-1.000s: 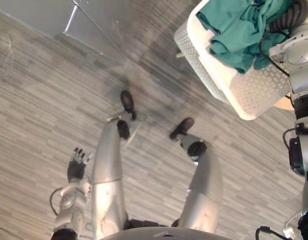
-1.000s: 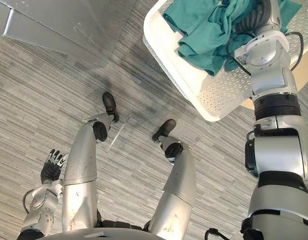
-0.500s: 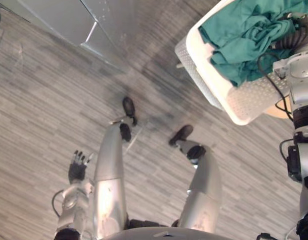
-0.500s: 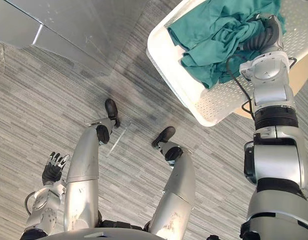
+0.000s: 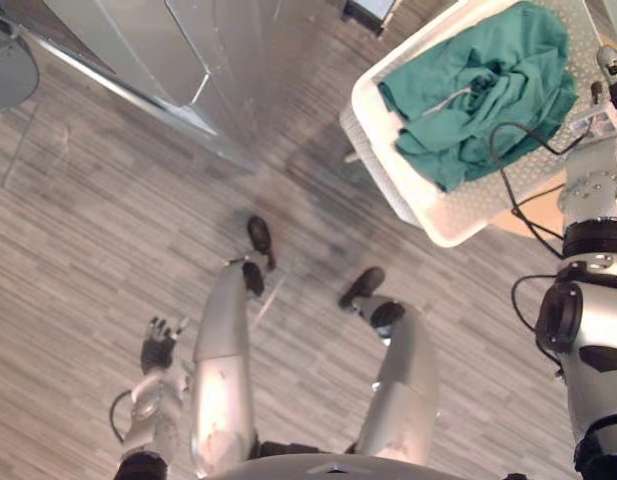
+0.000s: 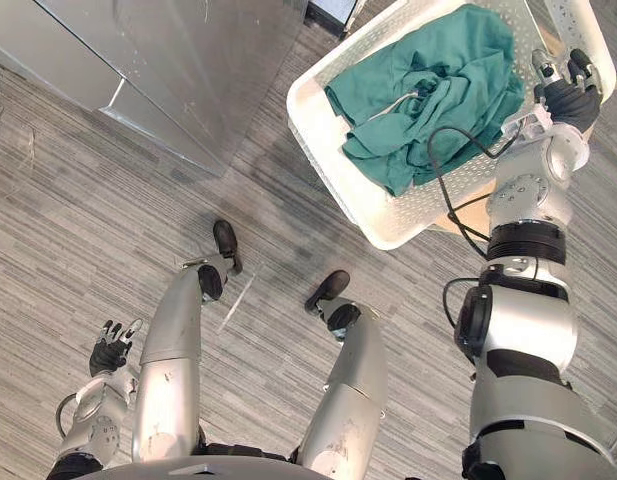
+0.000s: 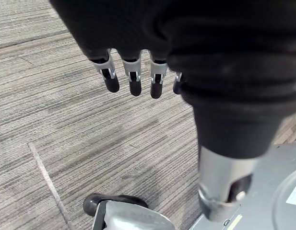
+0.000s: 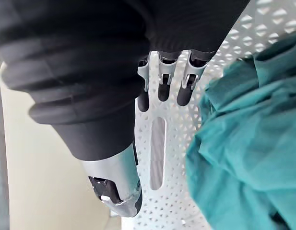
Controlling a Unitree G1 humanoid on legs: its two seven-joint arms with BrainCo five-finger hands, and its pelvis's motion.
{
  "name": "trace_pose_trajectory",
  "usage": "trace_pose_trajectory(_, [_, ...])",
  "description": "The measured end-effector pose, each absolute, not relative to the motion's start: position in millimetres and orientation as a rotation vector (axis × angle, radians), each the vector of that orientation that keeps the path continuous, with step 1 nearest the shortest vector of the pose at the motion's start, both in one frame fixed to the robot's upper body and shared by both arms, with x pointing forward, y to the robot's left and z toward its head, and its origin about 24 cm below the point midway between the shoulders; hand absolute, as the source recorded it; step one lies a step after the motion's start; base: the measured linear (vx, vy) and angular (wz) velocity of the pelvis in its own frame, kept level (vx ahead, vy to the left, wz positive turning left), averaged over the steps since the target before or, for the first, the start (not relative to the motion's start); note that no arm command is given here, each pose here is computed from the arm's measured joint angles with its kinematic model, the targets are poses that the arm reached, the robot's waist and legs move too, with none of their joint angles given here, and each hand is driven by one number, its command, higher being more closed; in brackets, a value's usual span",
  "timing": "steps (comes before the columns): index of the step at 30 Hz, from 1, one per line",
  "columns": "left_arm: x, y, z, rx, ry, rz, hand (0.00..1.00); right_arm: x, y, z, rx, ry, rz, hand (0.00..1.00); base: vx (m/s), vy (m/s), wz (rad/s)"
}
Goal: Pick up the laundry basket with both hands and put the clothes into the washing machine.
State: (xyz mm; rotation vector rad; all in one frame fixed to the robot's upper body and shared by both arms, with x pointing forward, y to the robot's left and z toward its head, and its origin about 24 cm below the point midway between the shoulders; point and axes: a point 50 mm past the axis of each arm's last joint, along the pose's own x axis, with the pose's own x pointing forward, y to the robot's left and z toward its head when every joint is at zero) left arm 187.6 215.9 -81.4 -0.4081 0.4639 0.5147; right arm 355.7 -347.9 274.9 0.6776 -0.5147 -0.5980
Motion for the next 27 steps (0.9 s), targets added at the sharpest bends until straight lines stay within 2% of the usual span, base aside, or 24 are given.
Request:
trace_pose_trajectory(4, [183, 216, -87, -0.421, 0.498, 0.54, 0.0, 365, -326, 278, 0.878, -0.545, -0.541, 1.0, -0.04, -0.094, 0.03])
trace_pose_trajectory(7, [182, 216, -89, -0.419, 0.512, 0.544, 0.0, 364, -308, 296, 0.939, -0.628, -0.458, 1.0, -0.04, -0.084, -0.01])
trace_pose_trajectory(15, [177, 215, -95, -0.413, 0.545, 0.55, 0.0, 360, -307, 309, 1.016, -0.695, -0.456, 1.0, -0.05, -0.071, 0.02])
trace_pose_trajectory(16, [177, 215, -95, -0.412, 0.545, 0.55, 0.0, 359, -308, 314, 1.023, -0.709, -0.452, 0.0, -0.04, -0.07, 0.01])
trace_pose_trajectory(27, [171, 218, -102, -0.397, 0.583, 0.565, 0.0, 353, -304, 322, 0.938, -0.757, -0.415, 0.0, -0.03, -0.07, -0.01])
